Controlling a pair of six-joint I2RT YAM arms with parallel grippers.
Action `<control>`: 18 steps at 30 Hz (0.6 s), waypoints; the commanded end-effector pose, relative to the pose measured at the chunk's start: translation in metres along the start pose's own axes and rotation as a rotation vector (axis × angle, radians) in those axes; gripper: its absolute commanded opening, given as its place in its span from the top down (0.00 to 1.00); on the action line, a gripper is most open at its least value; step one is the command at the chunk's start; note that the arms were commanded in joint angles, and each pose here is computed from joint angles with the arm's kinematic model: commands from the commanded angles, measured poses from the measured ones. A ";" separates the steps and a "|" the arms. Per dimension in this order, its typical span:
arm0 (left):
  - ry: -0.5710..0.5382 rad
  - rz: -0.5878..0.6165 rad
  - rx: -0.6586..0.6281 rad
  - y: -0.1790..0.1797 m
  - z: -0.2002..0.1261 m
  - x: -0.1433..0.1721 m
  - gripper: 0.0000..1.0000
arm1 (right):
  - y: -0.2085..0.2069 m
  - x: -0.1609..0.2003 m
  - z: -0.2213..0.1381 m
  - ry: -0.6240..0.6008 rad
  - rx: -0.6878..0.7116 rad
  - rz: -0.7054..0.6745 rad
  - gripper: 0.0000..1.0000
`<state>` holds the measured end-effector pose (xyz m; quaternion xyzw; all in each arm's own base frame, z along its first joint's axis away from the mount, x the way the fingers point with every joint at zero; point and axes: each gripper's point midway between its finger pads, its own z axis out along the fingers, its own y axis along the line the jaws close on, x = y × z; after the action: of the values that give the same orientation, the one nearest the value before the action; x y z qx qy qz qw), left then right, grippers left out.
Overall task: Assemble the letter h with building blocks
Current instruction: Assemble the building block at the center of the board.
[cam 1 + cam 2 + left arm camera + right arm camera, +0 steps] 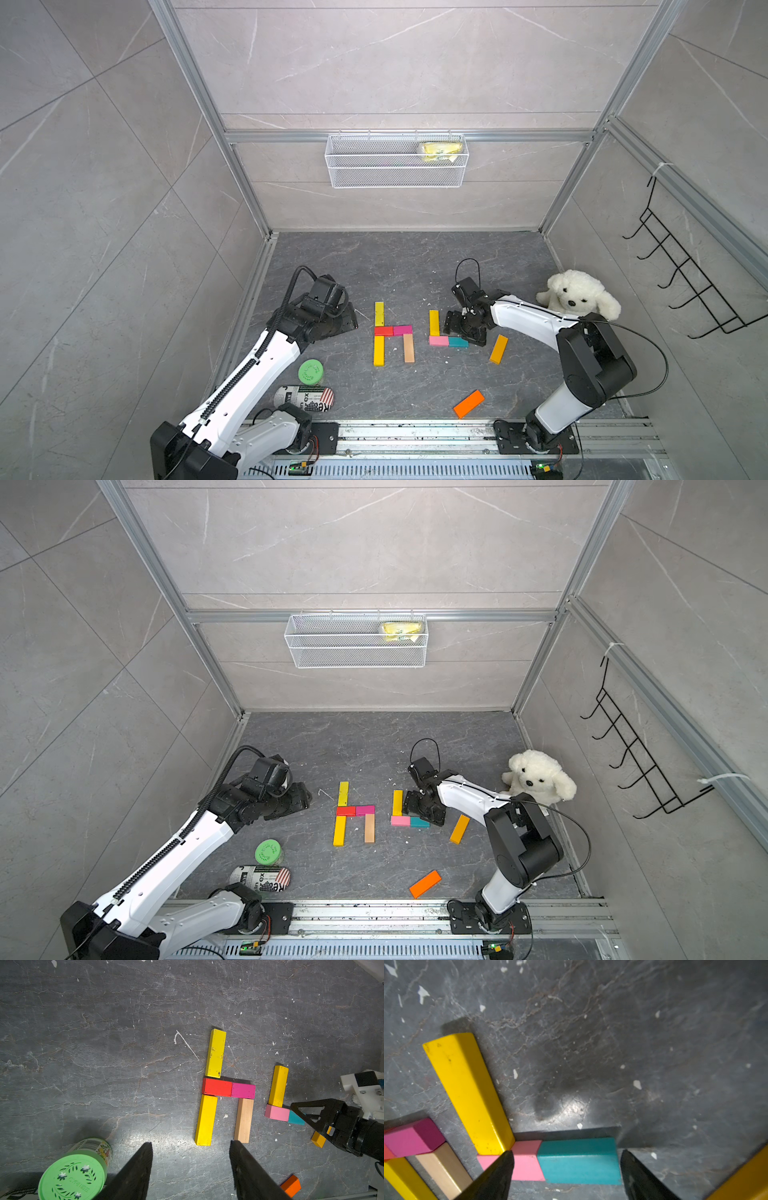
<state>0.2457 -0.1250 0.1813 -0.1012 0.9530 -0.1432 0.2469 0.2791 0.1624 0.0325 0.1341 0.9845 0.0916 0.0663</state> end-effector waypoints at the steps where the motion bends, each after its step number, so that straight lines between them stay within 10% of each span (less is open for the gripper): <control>1: -0.019 0.017 0.020 -0.003 -0.006 -0.006 0.36 | -0.008 -0.007 -0.019 -0.058 0.049 0.007 0.16; 10: -0.034 0.016 0.035 -0.005 -0.013 -0.008 0.36 | -0.095 -0.018 -0.062 -0.165 0.383 0.071 0.13; 18: -0.028 0.016 0.026 -0.002 -0.011 -0.004 0.36 | -0.120 -0.002 -0.018 -0.023 0.310 0.149 0.19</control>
<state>0.2448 -0.1245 0.1836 -0.1011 0.9519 -0.1457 0.2501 0.2556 0.0415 0.0431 0.2245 0.9688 -0.0728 0.0757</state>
